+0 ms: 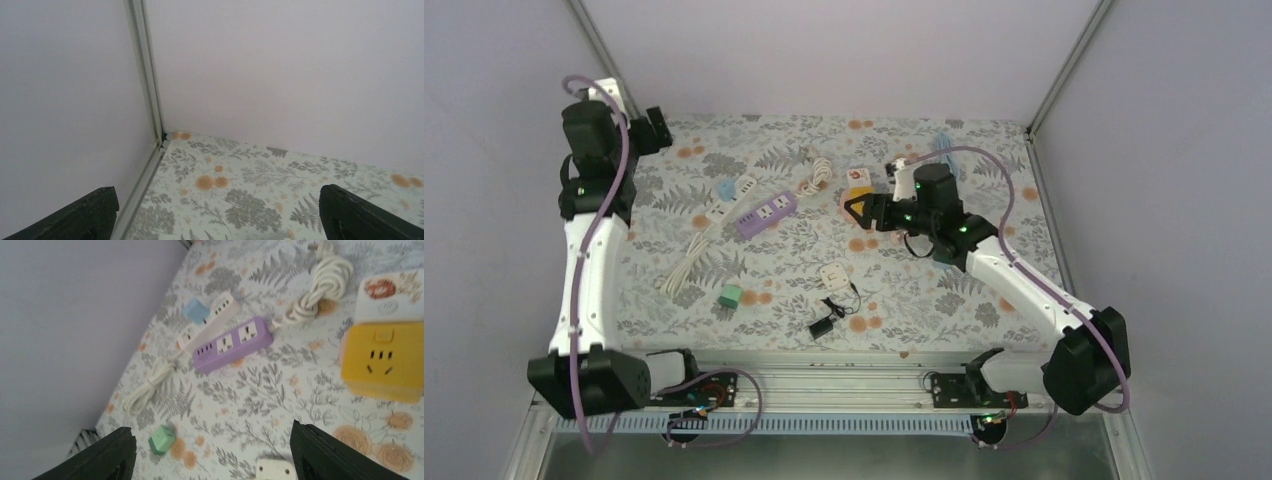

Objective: Insert the plug

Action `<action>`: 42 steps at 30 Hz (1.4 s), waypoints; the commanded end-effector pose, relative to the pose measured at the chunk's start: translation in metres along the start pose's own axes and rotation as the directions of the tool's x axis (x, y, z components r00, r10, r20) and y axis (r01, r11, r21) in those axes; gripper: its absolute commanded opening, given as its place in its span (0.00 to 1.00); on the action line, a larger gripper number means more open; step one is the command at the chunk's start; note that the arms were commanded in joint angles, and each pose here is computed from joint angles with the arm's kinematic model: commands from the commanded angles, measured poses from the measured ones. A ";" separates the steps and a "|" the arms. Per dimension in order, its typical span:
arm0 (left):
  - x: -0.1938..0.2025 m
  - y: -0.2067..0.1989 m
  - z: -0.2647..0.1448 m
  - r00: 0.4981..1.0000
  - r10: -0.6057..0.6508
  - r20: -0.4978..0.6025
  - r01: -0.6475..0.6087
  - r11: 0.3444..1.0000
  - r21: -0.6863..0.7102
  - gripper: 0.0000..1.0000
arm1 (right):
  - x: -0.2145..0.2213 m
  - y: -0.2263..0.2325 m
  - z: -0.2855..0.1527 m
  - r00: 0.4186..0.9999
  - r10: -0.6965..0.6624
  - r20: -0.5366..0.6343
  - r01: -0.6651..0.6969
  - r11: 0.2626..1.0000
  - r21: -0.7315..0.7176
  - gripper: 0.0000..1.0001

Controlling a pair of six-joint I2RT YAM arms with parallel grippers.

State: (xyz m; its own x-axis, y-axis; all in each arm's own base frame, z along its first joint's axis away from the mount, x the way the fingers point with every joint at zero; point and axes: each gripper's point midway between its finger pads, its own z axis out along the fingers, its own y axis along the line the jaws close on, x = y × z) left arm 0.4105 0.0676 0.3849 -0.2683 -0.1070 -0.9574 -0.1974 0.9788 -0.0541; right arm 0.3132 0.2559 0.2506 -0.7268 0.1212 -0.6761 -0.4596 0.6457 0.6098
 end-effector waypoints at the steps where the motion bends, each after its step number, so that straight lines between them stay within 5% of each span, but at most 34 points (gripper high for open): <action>1: -0.010 -0.001 -0.040 0.981 -0.165 0.101 0.162 0.986 0.037 1.00 | 0.038 -0.015 0.009 0.990 -0.066 -0.127 0.084 0.987 0.138 0.79; 6: 0.022 -0.071 -0.081 0.988 -0.150 0.038 0.117 0.886 0.448 1.00 | 0.088 -0.012 0.007 0.959 -0.129 -0.254 0.161 0.981 0.109 0.79; 10: 0.077 -0.102 -0.096 0.982 -0.165 -0.089 0.185 0.784 0.593 0.98 | 0.134 -0.011 0.012 0.924 -0.052 -0.379 0.098 0.990 0.101 0.79; 21: 0.137 -0.101 -0.099 0.976 -0.104 -0.191 0.196 0.800 0.567 0.99 | 0.218 0.007 0.002 0.803 -0.185 -0.566 0.251 0.967 0.039 0.82; 25: 0.138 -0.090 -0.095 0.981 -0.071 -0.180 0.154 0.848 0.506 0.99 | 0.243 -0.001 -0.002 0.737 -0.208 -0.643 0.313 0.948 0.053 0.76; 33: 0.134 -0.093 -0.097 0.985 -0.059 -0.161 0.136 0.839 0.527 1.00 | 0.273 -0.001 0.004 0.642 -0.249 -0.725 0.365 0.931 0.004 0.58; 42: 0.134 -0.098 -0.101 0.986 -0.045 -0.159 0.127 0.821 0.557 1.00 | 0.271 0.013 0.052 0.625 -0.378 -0.683 0.482 0.875 -0.043 0.76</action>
State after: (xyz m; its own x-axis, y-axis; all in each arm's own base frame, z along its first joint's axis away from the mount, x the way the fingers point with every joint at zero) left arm 0.3016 -0.0550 0.2734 -0.4425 -0.2038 -0.8733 0.2794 0.8940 -0.3502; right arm 0.1155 0.3073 0.0395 -0.6878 -0.6800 -0.2541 -0.7252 0.6287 0.2806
